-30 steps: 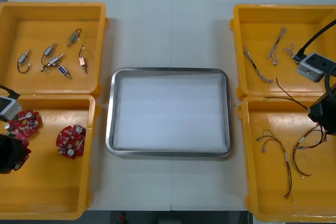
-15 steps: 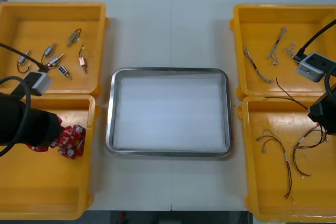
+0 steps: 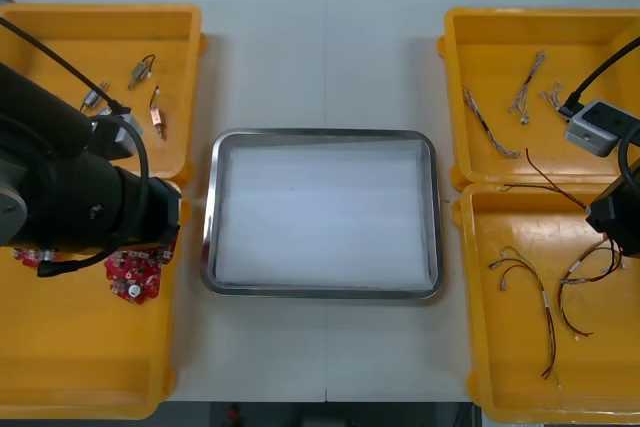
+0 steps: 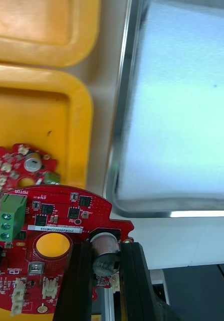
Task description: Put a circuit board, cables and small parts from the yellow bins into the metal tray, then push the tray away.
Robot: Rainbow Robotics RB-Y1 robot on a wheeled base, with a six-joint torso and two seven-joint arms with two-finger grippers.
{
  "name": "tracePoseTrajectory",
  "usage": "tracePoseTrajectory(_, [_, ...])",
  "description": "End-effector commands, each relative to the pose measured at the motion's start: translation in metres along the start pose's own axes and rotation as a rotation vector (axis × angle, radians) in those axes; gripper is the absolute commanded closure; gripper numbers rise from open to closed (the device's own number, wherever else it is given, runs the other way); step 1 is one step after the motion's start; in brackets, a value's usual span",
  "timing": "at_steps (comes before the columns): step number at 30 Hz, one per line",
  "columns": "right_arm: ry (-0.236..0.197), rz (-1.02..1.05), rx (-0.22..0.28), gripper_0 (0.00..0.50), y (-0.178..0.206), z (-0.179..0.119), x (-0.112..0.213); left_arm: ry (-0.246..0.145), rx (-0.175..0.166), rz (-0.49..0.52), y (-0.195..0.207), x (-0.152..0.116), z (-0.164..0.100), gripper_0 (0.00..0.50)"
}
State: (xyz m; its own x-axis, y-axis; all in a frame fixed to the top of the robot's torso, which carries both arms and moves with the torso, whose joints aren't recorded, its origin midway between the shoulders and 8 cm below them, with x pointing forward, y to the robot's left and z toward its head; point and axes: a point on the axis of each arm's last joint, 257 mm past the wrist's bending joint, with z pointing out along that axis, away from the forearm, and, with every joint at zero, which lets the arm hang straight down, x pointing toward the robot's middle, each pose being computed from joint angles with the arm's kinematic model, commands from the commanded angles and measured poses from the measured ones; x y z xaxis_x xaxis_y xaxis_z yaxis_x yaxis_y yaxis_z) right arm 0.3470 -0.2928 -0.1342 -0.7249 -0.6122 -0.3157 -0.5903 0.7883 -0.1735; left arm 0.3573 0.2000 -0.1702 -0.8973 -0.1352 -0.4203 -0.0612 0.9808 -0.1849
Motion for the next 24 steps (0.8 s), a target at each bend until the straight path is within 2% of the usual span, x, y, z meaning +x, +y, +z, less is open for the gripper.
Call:
tracePoseTrajectory(1, [-0.016,-0.038,0.013,0.500,0.004,-0.007,-0.007,-0.046,0.034,0.068,-0.037,-0.001,0.000,0.500])
tracePoseTrajectory(3, [-0.016,-0.038,0.013,0.500,0.004,-0.007,-0.007,-0.054,0.033,0.046,-0.047,0.000,0.006,0.500])
tracePoseTrajectory(6, [-0.016,-0.038,0.013,0.500,0.004,-0.007,-0.007,-0.044,0.026,0.021,-0.059,0.001,0.016,0.500])
tracePoseTrajectory(10, [-0.016,-0.038,0.013,0.500,0.004,-0.007,-0.007,-0.048,0.015,0.002,-0.071,-0.001,0.028,0.500])
tracePoseTrajectory(15, [-0.016,-0.038,0.013,0.500,0.004,-0.007,-0.007,-0.024,-0.004,-0.028,-0.082,-0.001,0.044,0.500])
tracePoseTrajectory(18, [-0.016,-0.038,0.013,0.500,0.004,-0.007,-0.007,-0.030,0.000,-0.047,-0.089,-0.004,0.052,0.500])
tracePoseTrajectory(22, [-0.016,-0.038,0.013,0.500,0.004,-0.007,-0.007,-0.018,0.014,-0.066,-0.096,-0.003,0.062,0.500])
tracePoseTrajectory(24, [-0.016,-0.038,0.013,0.500,0.004,-0.007,-0.007,-0.027,0.026,-0.080,-0.101,-0.005,0.066,0.500])
